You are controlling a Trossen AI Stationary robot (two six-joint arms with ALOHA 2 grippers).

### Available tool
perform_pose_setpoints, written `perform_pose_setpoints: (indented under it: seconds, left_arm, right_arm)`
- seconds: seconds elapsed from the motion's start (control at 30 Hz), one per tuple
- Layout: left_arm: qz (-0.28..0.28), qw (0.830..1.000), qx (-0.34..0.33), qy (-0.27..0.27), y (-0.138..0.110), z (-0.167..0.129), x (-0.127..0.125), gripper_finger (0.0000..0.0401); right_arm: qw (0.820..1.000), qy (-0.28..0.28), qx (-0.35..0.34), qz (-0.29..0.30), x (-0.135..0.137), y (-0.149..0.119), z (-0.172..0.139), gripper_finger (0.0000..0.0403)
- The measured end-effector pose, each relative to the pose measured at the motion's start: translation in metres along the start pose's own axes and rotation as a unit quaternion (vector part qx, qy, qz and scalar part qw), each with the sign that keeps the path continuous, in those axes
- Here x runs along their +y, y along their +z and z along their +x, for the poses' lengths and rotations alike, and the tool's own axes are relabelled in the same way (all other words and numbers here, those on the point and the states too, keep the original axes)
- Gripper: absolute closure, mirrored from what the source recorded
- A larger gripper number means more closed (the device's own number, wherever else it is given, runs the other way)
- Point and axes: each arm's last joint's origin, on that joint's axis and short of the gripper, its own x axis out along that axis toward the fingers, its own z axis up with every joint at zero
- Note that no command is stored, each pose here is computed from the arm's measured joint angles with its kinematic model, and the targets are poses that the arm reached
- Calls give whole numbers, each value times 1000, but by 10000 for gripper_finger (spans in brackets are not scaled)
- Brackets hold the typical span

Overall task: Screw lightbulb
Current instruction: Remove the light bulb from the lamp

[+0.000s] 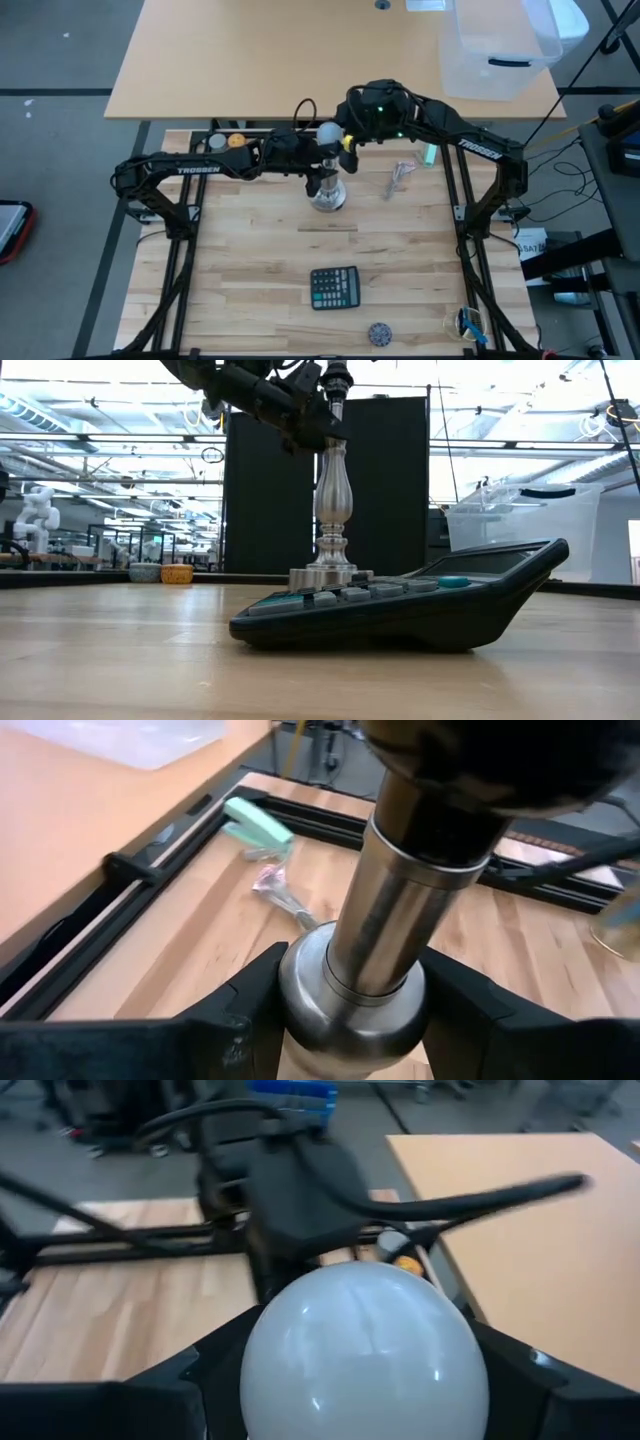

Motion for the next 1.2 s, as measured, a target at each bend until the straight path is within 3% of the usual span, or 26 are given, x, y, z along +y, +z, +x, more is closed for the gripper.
perform_pose_setpoints:
  seconds: [0.17, 0.33, 0.57, 0.67, 0.83, 1.03, 1.2]
  left_arm:
    - [26, 998, 2, -48, 0, 0, -3, 227]
    - [54, 993, 2, -102, 0, -1, -6, 227]
    - [51, 982, 6, -179, -1, -3, -3, 227]
    - [40, 966, 13, -254, -3, -5, -2, 227]
    - [0, 925, 28, -379, -3, -11, -1, 227]
    - [1, 917, 24, -397, -1, -12, -1, 227]
    - [2, 910, 19, -414, 1, -13, -2, 227]
  right_arm:
    - [996, 61, -3, -62, 3, 0, -8, 145]
    - [980, 149, -21, -128, 7, -1, -10, 145]
    - [965, 205, -38, -160, 0, -3, -8, 145]
    - [957, 238, -49, -158, -4, -4, -8, 145]
    - [941, 286, -80, -164, -3, -1, -10, 145]
    - [934, 298, -99, -171, -2, 2, -6, 145]
    - [914, 345, -123, -172, -3, 3, 0, 145]
